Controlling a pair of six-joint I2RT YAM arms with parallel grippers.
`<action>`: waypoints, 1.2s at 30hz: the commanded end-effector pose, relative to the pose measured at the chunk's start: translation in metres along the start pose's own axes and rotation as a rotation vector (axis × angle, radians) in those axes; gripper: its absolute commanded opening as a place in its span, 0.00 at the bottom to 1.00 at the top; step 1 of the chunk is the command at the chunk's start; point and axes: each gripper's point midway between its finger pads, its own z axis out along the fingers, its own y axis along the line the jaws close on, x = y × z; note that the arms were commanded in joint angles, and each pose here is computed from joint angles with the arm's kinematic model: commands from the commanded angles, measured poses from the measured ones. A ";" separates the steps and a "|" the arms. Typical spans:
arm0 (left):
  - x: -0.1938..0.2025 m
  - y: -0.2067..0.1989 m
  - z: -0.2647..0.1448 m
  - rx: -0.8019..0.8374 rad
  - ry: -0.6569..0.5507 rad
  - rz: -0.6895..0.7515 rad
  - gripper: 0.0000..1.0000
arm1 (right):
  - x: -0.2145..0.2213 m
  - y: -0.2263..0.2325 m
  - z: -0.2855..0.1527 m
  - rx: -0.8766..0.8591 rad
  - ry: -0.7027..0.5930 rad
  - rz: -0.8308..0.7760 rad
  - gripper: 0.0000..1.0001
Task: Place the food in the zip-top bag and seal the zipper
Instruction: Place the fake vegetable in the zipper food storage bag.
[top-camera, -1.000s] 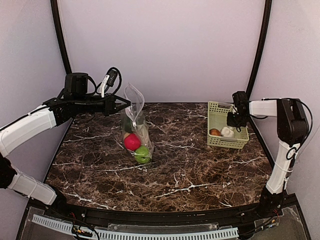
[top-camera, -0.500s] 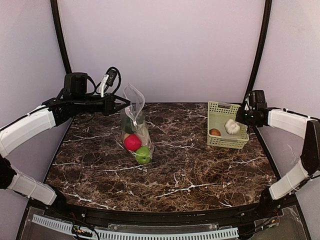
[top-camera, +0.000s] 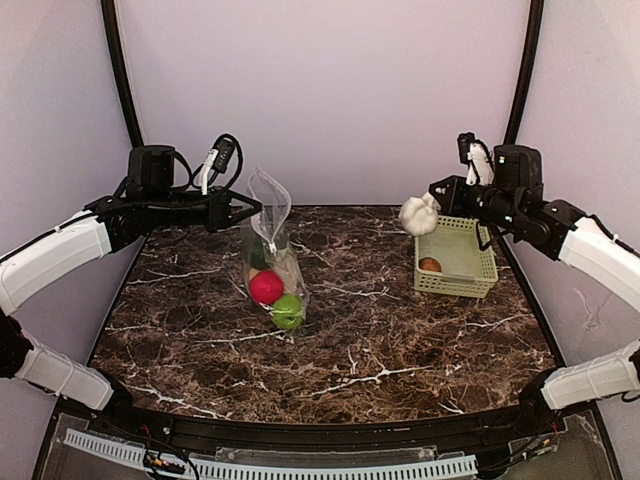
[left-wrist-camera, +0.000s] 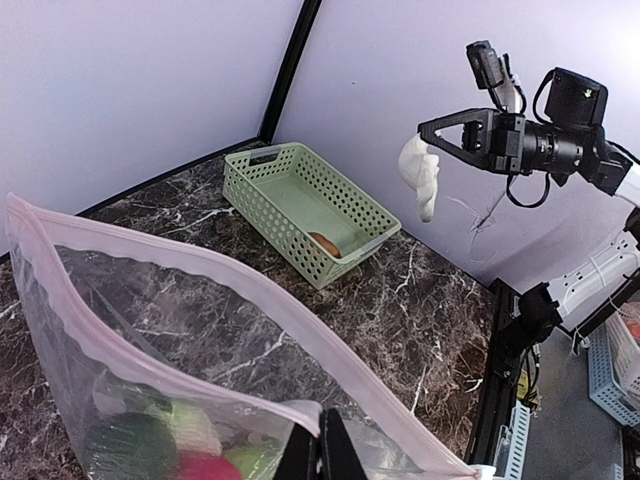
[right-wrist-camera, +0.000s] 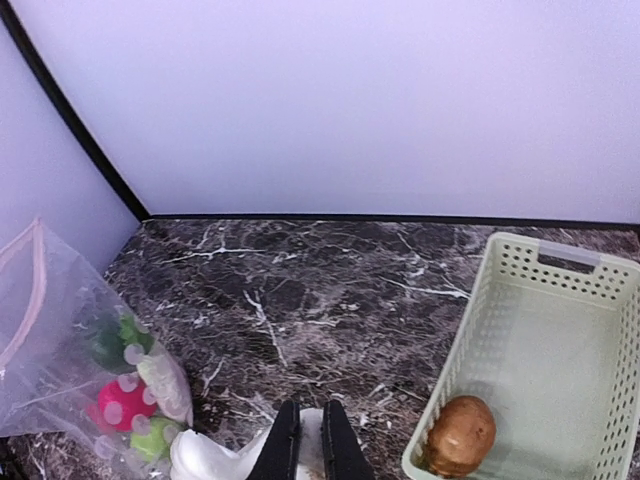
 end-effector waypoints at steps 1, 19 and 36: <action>-0.010 -0.016 -0.009 0.062 -0.045 0.044 0.01 | -0.026 0.047 -0.003 -0.065 -0.052 -0.068 0.06; -0.009 -0.027 -0.005 0.143 -0.038 0.033 0.01 | -0.056 0.206 0.049 -0.113 -0.114 -0.179 0.03; -0.009 -0.027 -0.005 0.138 -0.039 0.026 0.01 | -0.013 0.283 0.088 -0.213 -0.054 -0.342 0.03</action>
